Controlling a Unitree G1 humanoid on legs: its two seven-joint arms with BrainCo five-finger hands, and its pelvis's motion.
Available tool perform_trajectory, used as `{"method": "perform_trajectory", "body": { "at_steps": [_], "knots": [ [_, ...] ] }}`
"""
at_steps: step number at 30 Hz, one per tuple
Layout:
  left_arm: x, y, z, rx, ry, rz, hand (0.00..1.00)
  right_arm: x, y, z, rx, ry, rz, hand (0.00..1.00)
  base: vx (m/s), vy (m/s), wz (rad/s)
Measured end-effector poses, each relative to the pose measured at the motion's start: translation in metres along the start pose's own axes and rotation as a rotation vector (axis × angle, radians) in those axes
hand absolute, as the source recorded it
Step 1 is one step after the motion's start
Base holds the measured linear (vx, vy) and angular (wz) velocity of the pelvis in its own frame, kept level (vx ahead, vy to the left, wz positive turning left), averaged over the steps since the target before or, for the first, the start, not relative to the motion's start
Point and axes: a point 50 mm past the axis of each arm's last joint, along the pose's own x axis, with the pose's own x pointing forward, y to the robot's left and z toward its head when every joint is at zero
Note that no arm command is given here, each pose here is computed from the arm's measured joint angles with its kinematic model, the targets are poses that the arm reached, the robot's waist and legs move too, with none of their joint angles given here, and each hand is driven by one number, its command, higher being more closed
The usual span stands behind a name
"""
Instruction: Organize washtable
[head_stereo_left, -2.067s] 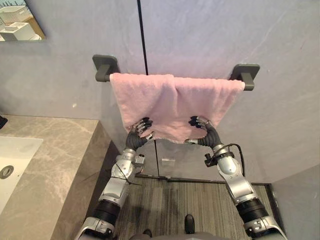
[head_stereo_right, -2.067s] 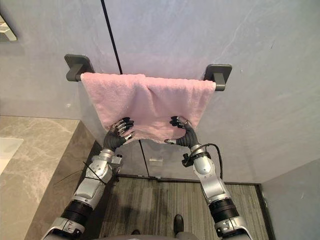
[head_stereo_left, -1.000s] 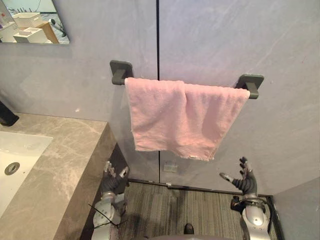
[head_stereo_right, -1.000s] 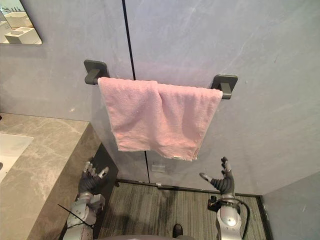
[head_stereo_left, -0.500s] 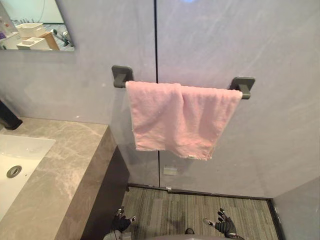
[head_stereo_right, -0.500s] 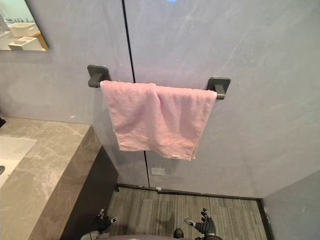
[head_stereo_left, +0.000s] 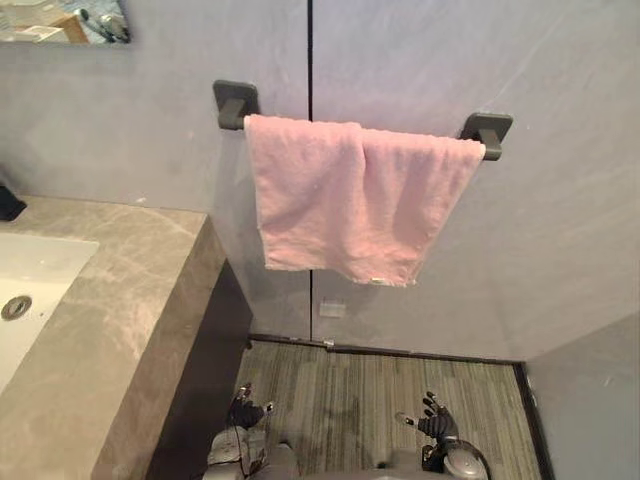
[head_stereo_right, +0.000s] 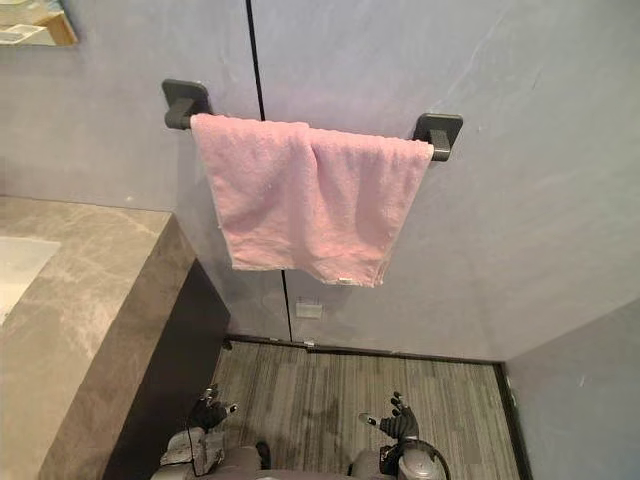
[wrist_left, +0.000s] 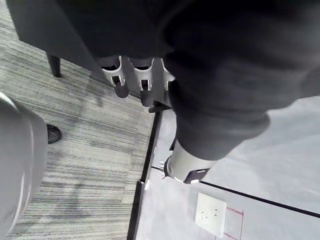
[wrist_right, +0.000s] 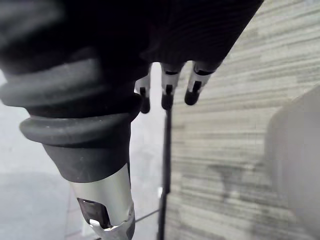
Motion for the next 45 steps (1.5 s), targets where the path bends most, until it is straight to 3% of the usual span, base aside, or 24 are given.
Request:
{"method": "perform_trajectory", "body": {
  "at_steps": [6, 12, 21, 24, 34, 45],
  "knots": [
    [0.0, -0.015, 0.002, -0.026, -0.003, -0.012, 0.0, 0.008, -0.002, 0.021, -0.037, -0.069, -0.027, 0.0, -0.28, -0.29, 0.5],
    [-0.003, -0.017, -0.006, 0.01, 0.015, -0.024, 0.0, 0.006, -0.006, 0.015, -0.048, -0.059, -0.051, 0.0, -0.32, -0.174, 0.48],
    [-0.005, -0.016, -0.015, 0.027, 0.055, -0.027, 0.0, 0.006, -0.006, 0.004, -0.018, -0.003, -0.054, 0.0, -0.19, 0.179, 0.21],
    [-0.006, 0.007, -0.022, 0.077, 0.084, 0.012, 0.0, 0.004, 0.012, -0.014, 0.034, 0.095, -0.024, 0.0, -0.17, 0.184, 0.58],
    [-0.009, 0.007, -0.035, 0.15, 0.142, -0.012, 0.0, 0.005, -0.011, -0.027, 0.022, 0.169, -0.082, 0.0, -0.06, 0.079, 0.29],
    [-0.001, 0.004, -0.014, 0.057, 0.074, 0.015, 0.0, 0.015, -0.006, 0.002, 0.061, 0.079, -0.09, 0.0, 0.02, -0.023, 0.95]
  ]
}}
